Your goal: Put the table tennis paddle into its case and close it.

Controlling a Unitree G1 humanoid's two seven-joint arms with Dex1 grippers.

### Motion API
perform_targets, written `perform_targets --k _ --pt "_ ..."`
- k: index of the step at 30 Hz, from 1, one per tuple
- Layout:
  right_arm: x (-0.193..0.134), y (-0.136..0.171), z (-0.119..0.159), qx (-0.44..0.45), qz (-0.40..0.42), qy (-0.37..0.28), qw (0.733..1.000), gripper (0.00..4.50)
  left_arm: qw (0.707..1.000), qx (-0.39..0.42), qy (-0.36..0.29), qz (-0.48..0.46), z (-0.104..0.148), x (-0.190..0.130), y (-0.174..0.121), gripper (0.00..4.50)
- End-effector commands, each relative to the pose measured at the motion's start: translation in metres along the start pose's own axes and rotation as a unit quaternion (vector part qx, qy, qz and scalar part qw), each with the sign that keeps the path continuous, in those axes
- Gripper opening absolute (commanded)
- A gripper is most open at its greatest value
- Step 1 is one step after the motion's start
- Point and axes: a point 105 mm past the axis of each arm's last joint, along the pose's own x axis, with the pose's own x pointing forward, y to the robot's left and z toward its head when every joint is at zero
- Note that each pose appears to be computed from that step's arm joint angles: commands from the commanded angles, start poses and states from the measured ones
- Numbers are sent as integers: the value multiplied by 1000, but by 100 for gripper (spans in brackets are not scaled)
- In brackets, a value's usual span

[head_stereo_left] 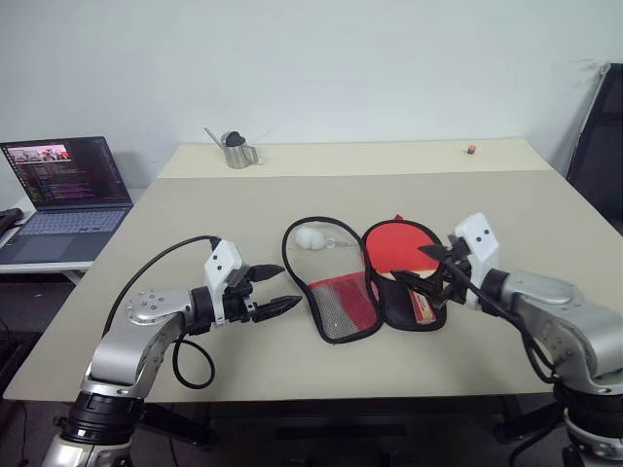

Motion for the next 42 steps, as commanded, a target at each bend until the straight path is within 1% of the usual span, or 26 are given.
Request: perform_targets --k 1,6,9,15,21,24,25,29,31,32,35,37,42 --pt "-16 -10 28 -32 23 -38 999 446 999 25 7 37 -2 -7 15 384" --pt "-23 -20 36 -62 28 -35 997 446 995 43 45 73 -18 -1 33 384" --pt "-22 -22 37 -64 25 -38 997 446 995 34 47 84 -24 10 41 384" --pt "-22 -20 35 -63 26 -40 997 446 996 8 59 66 -42 50 44 384" --pt "-33 -27 37 -64 6 -38 997 446 997 10 63 38 -43 83 41 384" --pt "-43 -36 38 -63 -16 -37 997 446 999 30 34 16 -23 99 37 384" --pt "-48 -39 39 -63 -24 -36 997 446 999 43 17 3 -10 105 34 384" --pt "-64 -48 43 -68 -50 -35 996 446 996 83 -21 -28 26 119 27 384" --pt "-76 -57 48 -66 -76 -42 994 446 992 104 -46 -47 50 129 21 384" --pt "-79 -60 50 -65 -82 -44 994 446 991 109 -53 -53 57 132 20 384" --pt "-88 -66 50 -66 -103 -40 992 446 986 123 -79 -85 80 151 3 384" --pt "-91 -68 49 -66 -114 -36 991 446 983 129 -85 -100 88 162 -6 384" --pt "-93 -70 45 -60 -126 -32 990 446 983 127 -86 -103 92 182 -16 384"
